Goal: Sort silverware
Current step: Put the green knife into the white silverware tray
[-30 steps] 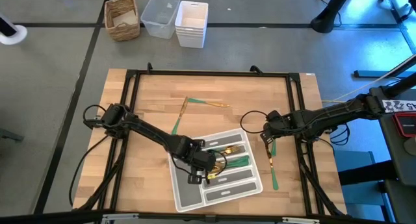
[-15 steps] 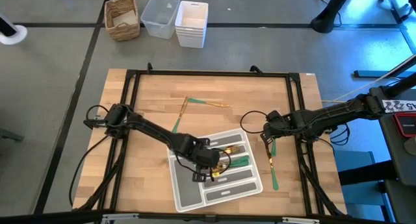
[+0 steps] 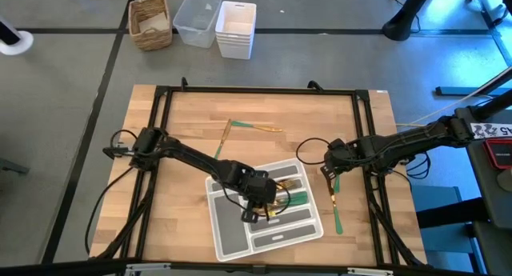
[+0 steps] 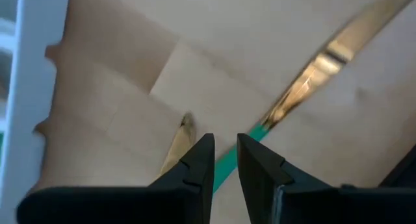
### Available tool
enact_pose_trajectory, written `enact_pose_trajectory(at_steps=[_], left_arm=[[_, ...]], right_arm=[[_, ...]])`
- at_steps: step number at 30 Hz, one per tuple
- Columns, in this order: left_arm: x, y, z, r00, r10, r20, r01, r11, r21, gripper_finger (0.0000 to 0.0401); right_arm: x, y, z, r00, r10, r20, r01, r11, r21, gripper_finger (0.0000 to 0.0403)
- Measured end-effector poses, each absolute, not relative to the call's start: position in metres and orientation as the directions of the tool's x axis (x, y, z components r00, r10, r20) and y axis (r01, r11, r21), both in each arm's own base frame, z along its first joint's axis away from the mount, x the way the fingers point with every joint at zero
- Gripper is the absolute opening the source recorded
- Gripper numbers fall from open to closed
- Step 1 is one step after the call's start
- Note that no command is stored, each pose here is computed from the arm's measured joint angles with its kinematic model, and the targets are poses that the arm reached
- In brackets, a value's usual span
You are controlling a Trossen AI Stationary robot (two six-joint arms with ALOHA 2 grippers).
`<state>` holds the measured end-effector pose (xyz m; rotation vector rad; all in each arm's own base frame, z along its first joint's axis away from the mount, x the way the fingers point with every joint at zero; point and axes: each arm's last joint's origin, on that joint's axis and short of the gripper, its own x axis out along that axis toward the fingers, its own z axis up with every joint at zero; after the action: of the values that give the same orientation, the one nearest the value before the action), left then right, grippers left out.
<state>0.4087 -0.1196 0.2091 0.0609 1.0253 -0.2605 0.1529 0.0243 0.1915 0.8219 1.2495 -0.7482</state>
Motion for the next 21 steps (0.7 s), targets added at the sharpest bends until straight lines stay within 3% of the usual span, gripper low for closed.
enact_pose_trajectory(at_steps=[6, 10, 15, 21], left_arm=[[0.395, -0.104, 0.232, 0.472, -0.136, -0.871, 0.29, 0.957, 0.007, 0.0005], [0.386, -0.08, 0.234, 0.386, -0.077, -0.919, 0.266, 0.964, 0.031, 0.0005], [0.38, -0.045, 0.23, 0.272, -0.029, -0.962, 0.208, 0.978, 0.03, 0.0005], [0.379, 0.001, 0.229, 0.238, 0.004, -0.971, 0.134, 0.99, 0.037, 0.0005]], right_arm=[[0.156, 0.031, 0.192, 0.179, 0.111, -0.978, 0.853, 0.477, 0.211, 0.0067], [0.16, 0.044, 0.194, 0.242, 0.156, -0.958, 0.831, 0.476, 0.288, 0.0067], [0.156, 0.067, 0.195, 0.258, 0.174, -0.95, 0.824, 0.474, 0.31, 0.0067], [0.144, 0.091, 0.195, 0.266, 0.166, -0.949, 0.843, 0.437, 0.313, 0.0067]])
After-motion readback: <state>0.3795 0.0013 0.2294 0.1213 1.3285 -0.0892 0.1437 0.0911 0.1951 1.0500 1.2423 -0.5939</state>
